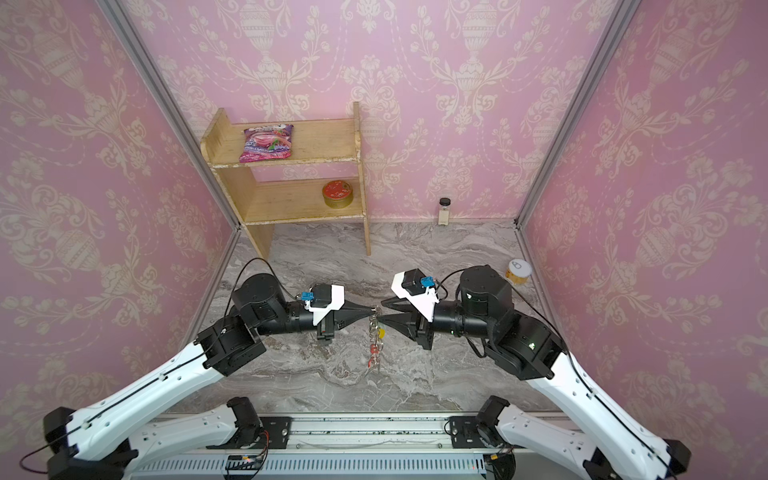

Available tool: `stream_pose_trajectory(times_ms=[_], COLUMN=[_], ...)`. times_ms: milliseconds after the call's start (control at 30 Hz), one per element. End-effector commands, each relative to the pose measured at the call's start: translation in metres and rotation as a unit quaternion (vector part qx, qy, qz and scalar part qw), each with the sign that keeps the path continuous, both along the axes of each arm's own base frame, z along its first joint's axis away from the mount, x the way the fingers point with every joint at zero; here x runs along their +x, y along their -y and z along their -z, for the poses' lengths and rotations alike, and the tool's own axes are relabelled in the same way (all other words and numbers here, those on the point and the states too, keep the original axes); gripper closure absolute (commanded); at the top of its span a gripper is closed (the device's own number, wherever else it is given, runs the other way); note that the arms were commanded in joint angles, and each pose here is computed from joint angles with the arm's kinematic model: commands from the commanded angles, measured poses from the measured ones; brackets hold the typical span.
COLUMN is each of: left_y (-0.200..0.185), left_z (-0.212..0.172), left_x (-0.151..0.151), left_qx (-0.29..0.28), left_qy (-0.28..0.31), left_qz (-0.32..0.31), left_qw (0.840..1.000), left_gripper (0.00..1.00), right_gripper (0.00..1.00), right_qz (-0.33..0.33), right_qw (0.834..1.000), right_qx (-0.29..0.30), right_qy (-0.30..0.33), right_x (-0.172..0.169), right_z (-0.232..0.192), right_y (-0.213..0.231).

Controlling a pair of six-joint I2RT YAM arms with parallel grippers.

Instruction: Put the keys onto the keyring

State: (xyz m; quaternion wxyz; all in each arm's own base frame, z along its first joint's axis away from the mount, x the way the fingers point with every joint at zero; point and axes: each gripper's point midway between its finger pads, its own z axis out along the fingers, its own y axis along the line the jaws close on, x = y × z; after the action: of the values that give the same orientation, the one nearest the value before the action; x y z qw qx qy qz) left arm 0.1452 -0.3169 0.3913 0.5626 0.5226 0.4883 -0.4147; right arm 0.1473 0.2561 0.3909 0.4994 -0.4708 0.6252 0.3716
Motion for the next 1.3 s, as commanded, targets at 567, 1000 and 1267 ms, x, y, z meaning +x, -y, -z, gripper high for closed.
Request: stream_pose_trajectory(times_ms=[567,1000,1267], left_y=[-0.008,-0.017,-0.02], left_z=[-0.05,-0.065,-0.072], left_x=[-0.02,-0.014,-0.009], left_qx=[-0.101,-0.143,-0.177], left_qy=[0.041,0.06,0.069], left_qz=[0.036,0.003,-0.011], left_qw=[0.993,0.988,0.982], left_gripper=[1.0,1.0,1.0], right_gripper=[0.85,1.0,1.0], right_qz=[-0.019,-0.026,-0.036], right_qw=[0.999,0.999,0.997], right_qx=[0.037,0.036,0.059], right_qy=[-0.001,-0.018,-0.047], right_x=[-0.006,-0.009,-0.008], right_z=[-0.017,-0.009,0.0], right_y=[-0.002,-0.003,-0.011])
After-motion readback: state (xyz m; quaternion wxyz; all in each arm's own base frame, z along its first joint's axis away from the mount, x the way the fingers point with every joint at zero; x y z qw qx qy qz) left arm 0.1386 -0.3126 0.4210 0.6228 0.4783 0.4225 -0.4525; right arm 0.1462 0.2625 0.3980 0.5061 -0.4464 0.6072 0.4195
